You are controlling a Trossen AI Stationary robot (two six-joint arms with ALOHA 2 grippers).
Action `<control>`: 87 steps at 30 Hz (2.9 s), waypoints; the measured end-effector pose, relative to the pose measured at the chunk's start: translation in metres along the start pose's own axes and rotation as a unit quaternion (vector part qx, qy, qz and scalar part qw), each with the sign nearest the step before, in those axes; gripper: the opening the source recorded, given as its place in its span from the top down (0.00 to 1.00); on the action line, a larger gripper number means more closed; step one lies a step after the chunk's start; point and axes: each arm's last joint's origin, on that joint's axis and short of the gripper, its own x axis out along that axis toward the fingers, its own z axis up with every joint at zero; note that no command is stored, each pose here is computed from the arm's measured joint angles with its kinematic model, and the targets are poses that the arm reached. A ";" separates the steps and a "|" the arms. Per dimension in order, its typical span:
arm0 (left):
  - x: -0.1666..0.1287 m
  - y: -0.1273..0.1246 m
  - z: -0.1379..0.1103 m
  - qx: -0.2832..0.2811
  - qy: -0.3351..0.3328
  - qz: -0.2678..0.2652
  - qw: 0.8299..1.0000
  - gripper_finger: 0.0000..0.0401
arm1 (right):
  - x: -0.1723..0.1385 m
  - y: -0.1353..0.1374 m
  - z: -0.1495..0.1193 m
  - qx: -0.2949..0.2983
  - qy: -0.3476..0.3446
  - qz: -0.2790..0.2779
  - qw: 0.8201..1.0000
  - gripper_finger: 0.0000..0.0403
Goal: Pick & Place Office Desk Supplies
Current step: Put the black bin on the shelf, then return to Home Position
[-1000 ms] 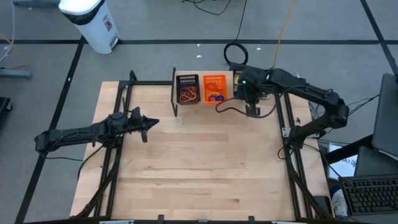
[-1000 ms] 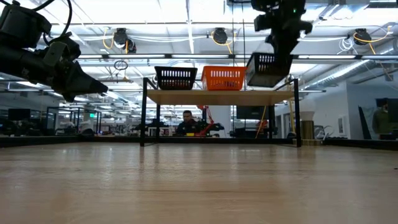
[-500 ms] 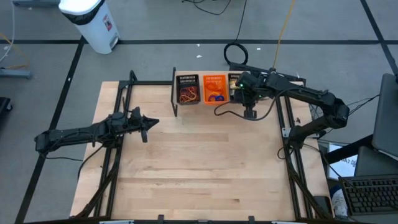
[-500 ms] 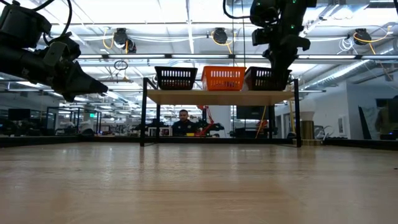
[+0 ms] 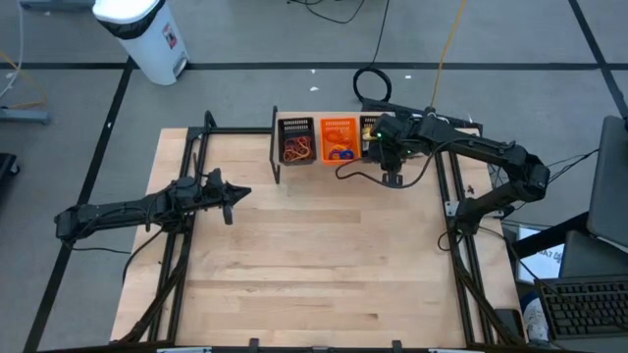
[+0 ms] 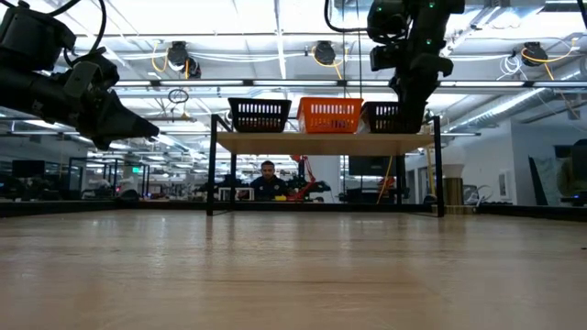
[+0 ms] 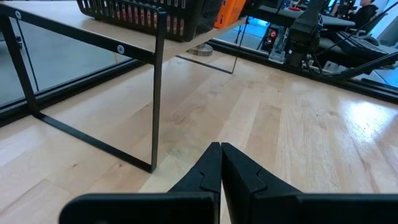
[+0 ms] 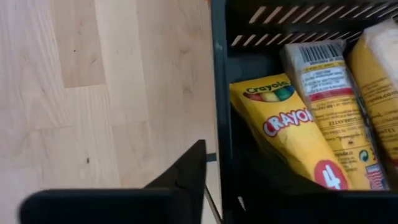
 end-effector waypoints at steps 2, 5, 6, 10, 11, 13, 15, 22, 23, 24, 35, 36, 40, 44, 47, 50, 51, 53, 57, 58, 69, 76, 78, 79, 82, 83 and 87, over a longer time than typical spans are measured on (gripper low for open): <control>0.000 0.000 0.000 0.000 0.000 0.000 1.000 0.99 | 0.000 0.000 0.000 0.001 0.001 0.001 1.000 0.76; 0.000 0.000 0.000 0.000 0.000 0.000 1.000 0.99 | -0.002 0.003 -0.001 -0.004 0.004 0.004 1.000 0.67; 0.000 0.000 0.000 0.000 0.000 0.000 1.000 0.99 | -0.002 0.005 -0.001 -0.007 0.003 0.005 1.000 0.65; 0.000 0.000 0.000 -0.001 0.000 -0.001 1.000 0.99 | -0.005 0.014 0.002 -0.016 -0.004 0.009 1.000 0.57; 0.000 0.000 0.000 -0.001 0.000 -0.001 1.000 0.99 | -0.006 0.016 0.003 -0.019 -0.005 0.010 1.000 0.56; 0.000 0.000 0.000 -0.001 0.000 -0.001 1.000 0.99 | -0.008 0.020 0.003 -0.025 -0.005 0.012 1.000 0.53; 0.000 0.000 0.000 -0.002 0.000 -0.001 1.000 0.99 | -0.010 0.023 0.003 -0.029 -0.007 0.014 0.999 0.51; 0.000 -0.001 0.007 0.007 -0.034 -0.008 0.999 0.99 | -0.031 0.031 0.003 -0.029 -0.070 0.001 0.997 0.49; 0.000 -0.002 0.008 0.009 -0.042 -0.009 0.999 0.99 | -0.035 0.031 0.003 -0.028 -0.083 -0.004 0.996 0.49; -0.001 -0.002 0.010 0.011 -0.050 -0.010 0.999 0.99 | -0.040 0.030 0.002 -0.026 -0.099 -0.009 0.995 0.49; -0.001 -0.004 0.011 0.062 -0.060 -0.018 0.996 0.99 | -0.104 0.049 -0.032 0.035 -0.483 0.096 0.869 0.60; -0.001 -0.005 0.013 0.069 -0.062 -0.020 0.996 0.99 | -0.101 0.052 -0.040 0.044 -0.498 0.099 0.860 0.64; -0.004 -0.010 0.025 0.095 -0.080 -0.030 0.992 0.99 | -0.080 0.062 -0.072 0.060 -0.523 0.100 0.844 0.83; -0.009 -0.014 0.041 0.132 -0.119 -0.034 0.984 1.00 | -0.056 0.074 -0.094 0.071 -0.581 0.115 0.803 0.97; -0.014 -0.016 0.051 0.147 -0.169 -0.033 0.974 0.99 | -0.039 0.081 -0.108 0.084 -0.617 0.130 0.771 0.98; -0.019 -0.014 0.053 0.149 -0.186 -0.019 0.971 1.00 | -0.021 0.087 -0.122 0.090 -0.619 0.128 0.769 0.99; -0.021 -0.013 0.053 0.146 -0.188 -0.014 0.971 1.00 | -0.015 0.089 -0.127 0.096 -0.617 0.123 0.771 0.99; -0.025 -0.011 0.052 0.137 -0.191 -0.008 0.972 0.99 | -0.003 0.093 -0.137 0.111 -0.620 0.114 0.769 1.00; -0.035 -0.009 0.051 0.126 -0.206 -0.007 0.970 0.99 | 0.011 0.099 -0.153 0.130 -0.650 0.118 0.739 1.00; -0.035 -0.009 0.051 0.125 -0.205 -0.006 0.971 1.00 | 0.013 0.100 -0.156 0.137 -0.654 0.117 0.735 1.00; -0.033 -0.010 0.046 0.082 -0.177 -0.036 0.980 1.00 | 0.027 0.102 -0.164 0.140 -0.654 0.087 0.739 1.00; -0.027 -0.010 0.030 0.067 -0.118 -0.051 0.989 1.00 | 0.036 0.103 -0.167 0.146 -0.683 0.092 0.709 1.00; -0.024 -0.010 0.024 0.056 -0.106 -0.049 0.992 0.99 | 0.037 0.103 -0.167 0.146 -0.680 0.089 0.713 1.00; -0.023 -0.009 0.021 0.049 -0.102 -0.050 0.992 0.99 | 0.037 0.103 -0.167 0.147 -0.678 0.085 0.715 1.00; -0.020 -0.009 0.015 0.035 -0.099 -0.059 0.993 1.00 | 0.037 0.102 -0.167 0.151 -0.679 0.074 0.715 1.00; -0.020 -0.010 0.015 0.033 -0.103 -0.069 0.992 1.00 | 0.038 0.102 -0.167 0.154 -0.676 0.071 0.717 1.00; -0.020 -0.012 0.013 0.045 -0.102 -0.089 0.990 1.00 | 0.042 0.103 -0.167 0.153 -0.662 0.067 0.731 1.00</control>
